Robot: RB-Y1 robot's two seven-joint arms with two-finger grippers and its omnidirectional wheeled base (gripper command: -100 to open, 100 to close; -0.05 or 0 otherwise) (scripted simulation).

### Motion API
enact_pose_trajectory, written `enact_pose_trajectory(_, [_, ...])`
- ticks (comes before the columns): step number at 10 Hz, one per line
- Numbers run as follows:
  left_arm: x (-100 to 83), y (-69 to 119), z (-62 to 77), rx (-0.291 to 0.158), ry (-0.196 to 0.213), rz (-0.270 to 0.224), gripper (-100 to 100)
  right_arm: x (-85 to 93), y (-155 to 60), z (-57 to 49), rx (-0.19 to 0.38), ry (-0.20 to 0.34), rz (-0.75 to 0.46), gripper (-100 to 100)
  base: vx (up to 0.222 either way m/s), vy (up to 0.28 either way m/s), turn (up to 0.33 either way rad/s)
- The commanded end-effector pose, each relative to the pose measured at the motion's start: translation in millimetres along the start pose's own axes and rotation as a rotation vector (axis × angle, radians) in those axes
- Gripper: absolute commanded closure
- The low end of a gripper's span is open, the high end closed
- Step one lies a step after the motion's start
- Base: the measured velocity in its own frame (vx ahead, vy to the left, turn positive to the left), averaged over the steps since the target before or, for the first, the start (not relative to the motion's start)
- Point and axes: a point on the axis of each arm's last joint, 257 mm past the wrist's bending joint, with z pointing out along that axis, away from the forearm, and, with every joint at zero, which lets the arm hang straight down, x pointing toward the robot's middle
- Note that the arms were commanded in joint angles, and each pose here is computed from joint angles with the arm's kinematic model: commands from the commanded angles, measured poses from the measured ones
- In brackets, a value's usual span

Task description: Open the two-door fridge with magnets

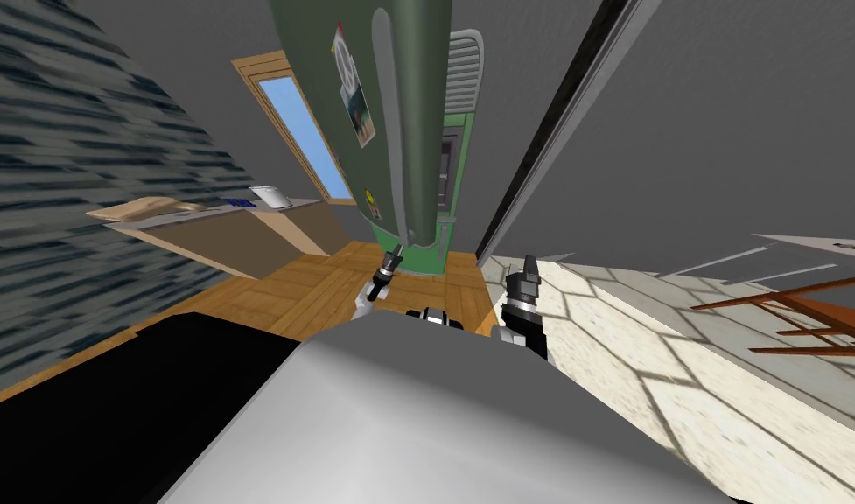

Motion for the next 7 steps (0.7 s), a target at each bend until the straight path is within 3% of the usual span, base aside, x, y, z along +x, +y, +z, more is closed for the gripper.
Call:
enact_pose_trajectory(1, [1.7, -5.7, 19.2, 0.049, 0.047, -0.015, 100, -0.1, 0.0, 0.0, 0.0, 0.0, 0.0, 0, -0.084, 0.136, 0.148])
enact_pose_trajectory(3, [3.9, -3.7, 25.8, 0.068, 0.072, -0.052, 100, -0.1, 0.0, 0.0, 0.0, 0.0, 0.0, 0, -0.075, 0.096, 0.095])
enact_pose_trajectory(5, [14.9, 2.3, 37.1, 0.053, 0.121, -0.083, 100, 0.0, 0.0, 0.0, 0.0, 0.0, 0.0, 0, -0.085, 0.073, 0.072])
enact_pose_trajectory(6, [14.6, 1.6, 42.0, 0.075, 0.132, -0.101, 100, 0.0, 0.0, 0.0, 0.0, 0.0, 0.0, 0, -0.122, 0.086, 0.227])
enact_pose_trajectory(7, [21.8, 6.8, 49.4, 0.068, 0.162, -0.124, 100, -0.1, 0.0, 0.0, 0.0, 0.0, 0.0, 0, -0.114, 0.091, 0.14])
